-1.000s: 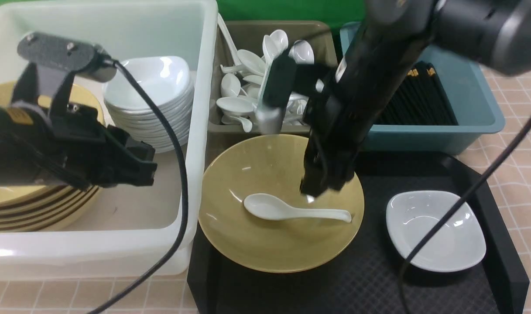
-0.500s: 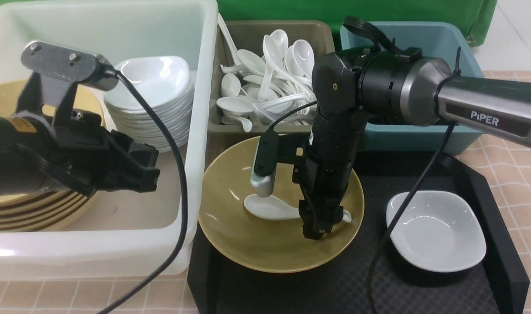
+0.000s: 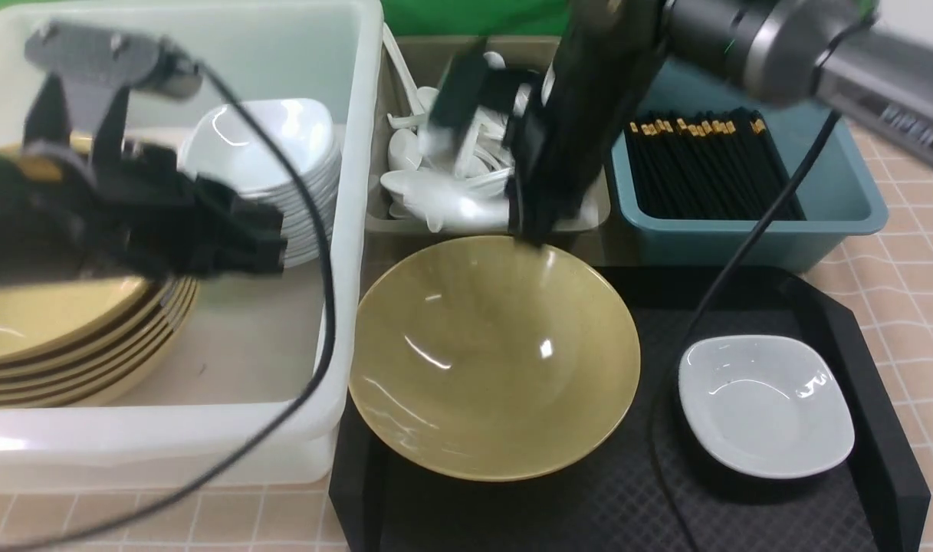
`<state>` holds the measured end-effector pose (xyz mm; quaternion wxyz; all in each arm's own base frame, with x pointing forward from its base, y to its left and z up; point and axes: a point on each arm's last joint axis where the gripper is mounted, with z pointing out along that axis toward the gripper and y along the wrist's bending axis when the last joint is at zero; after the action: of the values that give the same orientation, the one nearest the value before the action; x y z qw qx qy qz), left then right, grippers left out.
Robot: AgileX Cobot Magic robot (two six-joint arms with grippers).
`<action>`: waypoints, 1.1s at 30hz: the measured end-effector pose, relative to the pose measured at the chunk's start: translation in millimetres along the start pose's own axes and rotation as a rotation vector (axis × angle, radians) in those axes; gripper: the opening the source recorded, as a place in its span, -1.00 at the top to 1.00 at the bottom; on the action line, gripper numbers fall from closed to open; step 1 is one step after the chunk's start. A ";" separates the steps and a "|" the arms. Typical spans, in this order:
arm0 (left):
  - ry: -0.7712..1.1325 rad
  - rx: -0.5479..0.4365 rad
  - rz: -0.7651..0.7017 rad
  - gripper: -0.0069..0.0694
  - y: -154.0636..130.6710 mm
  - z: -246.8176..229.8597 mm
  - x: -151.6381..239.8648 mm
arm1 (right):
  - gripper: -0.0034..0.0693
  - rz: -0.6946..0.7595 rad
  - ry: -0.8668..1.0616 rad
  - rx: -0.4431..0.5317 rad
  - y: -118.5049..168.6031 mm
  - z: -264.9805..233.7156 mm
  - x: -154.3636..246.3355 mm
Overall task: On brown table put chopsticks spoon bowls plates into blue grey white boxes.
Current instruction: 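Place the white spoon into the bin of spoons with the right gripper, then grasp the large bowl on the tray by its rim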
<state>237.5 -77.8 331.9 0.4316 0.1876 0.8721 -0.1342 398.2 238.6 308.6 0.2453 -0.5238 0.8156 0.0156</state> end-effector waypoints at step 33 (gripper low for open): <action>0.536 0.210 0.339 -0.39 -49.0 139.3 -60.1 | -0.57 0.379 -0.118 0.108 -26.9 -111.3 17.1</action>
<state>347.1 -189.5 301.3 0.1815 0.4020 0.8924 -0.0956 373.0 180.6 405.5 0.3132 -0.3452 0.8834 0.0483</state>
